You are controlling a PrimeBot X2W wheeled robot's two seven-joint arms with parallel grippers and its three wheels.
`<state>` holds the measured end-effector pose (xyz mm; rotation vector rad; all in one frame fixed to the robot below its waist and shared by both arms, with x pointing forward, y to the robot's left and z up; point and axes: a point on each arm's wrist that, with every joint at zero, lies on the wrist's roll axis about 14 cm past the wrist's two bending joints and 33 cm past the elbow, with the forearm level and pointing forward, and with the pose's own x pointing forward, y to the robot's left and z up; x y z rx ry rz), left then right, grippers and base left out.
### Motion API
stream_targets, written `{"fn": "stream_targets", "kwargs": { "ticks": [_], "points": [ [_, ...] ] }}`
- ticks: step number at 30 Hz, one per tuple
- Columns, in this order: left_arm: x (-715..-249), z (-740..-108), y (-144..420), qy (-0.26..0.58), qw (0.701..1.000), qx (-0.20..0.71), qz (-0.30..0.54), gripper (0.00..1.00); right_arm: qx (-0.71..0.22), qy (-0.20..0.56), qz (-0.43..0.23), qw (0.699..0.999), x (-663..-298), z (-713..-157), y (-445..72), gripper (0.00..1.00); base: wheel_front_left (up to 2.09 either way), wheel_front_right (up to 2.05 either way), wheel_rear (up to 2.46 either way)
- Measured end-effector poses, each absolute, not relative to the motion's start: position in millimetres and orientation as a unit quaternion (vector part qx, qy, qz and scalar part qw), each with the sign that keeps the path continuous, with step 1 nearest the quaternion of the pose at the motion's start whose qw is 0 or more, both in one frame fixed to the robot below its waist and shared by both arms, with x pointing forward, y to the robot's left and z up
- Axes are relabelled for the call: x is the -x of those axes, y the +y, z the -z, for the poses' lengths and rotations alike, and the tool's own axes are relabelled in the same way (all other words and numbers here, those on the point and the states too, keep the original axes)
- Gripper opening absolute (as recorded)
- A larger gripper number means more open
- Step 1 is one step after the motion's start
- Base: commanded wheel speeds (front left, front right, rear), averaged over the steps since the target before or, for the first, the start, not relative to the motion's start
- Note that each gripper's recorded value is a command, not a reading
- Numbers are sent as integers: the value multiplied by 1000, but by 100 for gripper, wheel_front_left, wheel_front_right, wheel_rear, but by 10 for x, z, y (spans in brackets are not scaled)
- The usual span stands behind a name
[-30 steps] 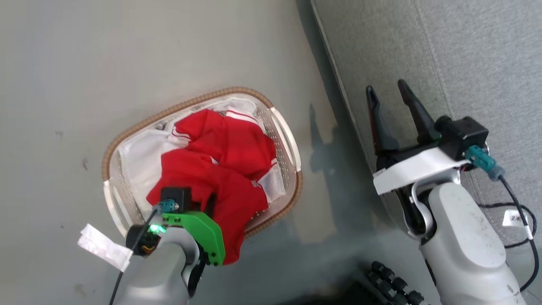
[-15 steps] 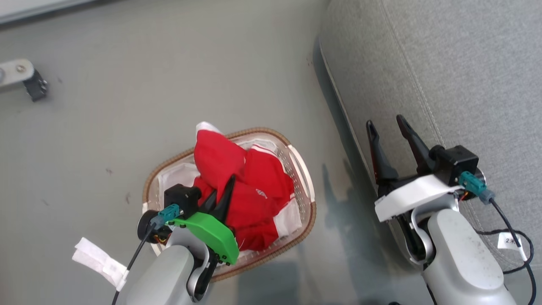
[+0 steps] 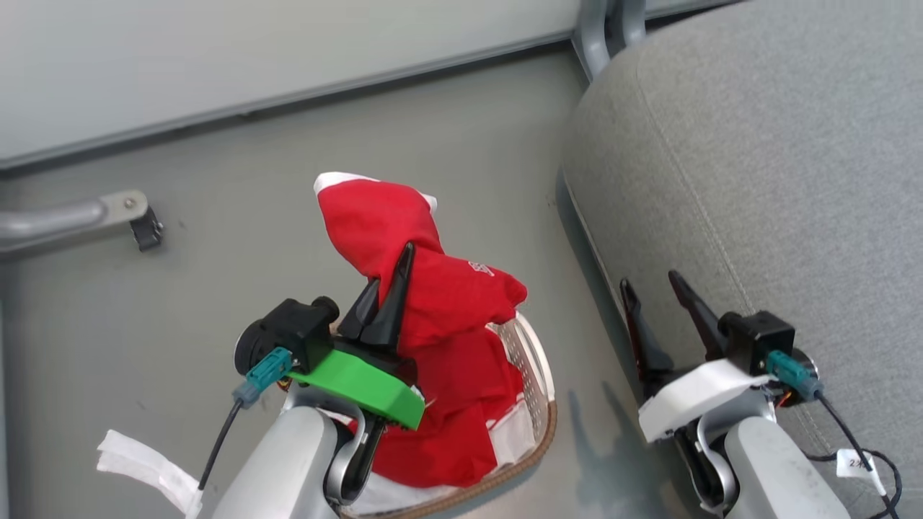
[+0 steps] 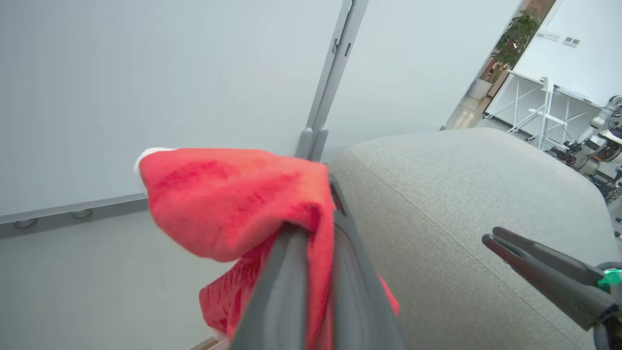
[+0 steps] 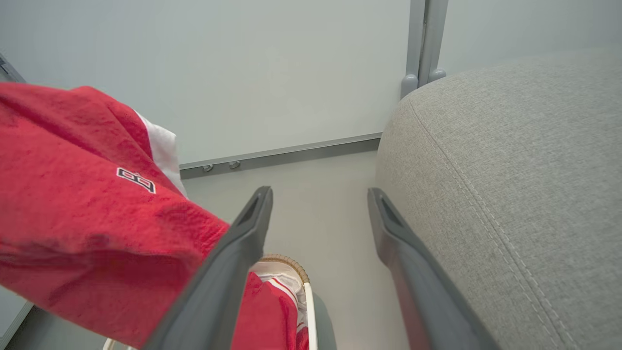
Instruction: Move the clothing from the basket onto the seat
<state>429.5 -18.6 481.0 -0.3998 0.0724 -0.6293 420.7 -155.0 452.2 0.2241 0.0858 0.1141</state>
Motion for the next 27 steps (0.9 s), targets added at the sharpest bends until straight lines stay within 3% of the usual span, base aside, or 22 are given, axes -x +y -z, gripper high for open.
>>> {"fn": "stream_targets", "kwargs": {
  "ticks": [14,19,27],
  "points": [
    [-3985,-5827,-93,-101,925,183,316,0,-109,17,-86,990,-3764,-4763,-1357,100,0,0,0],
    [-3913,-5888,-80,-110,925,177,316,0,-62,2,-171,983,-3691,-4900,-951,100,0,0,0],
    [-3858,-5788,-106,-94,926,180,318,0,-1,-62,-316,947,-3679,-5355,-225,100,0,0,0]
  ]
}}
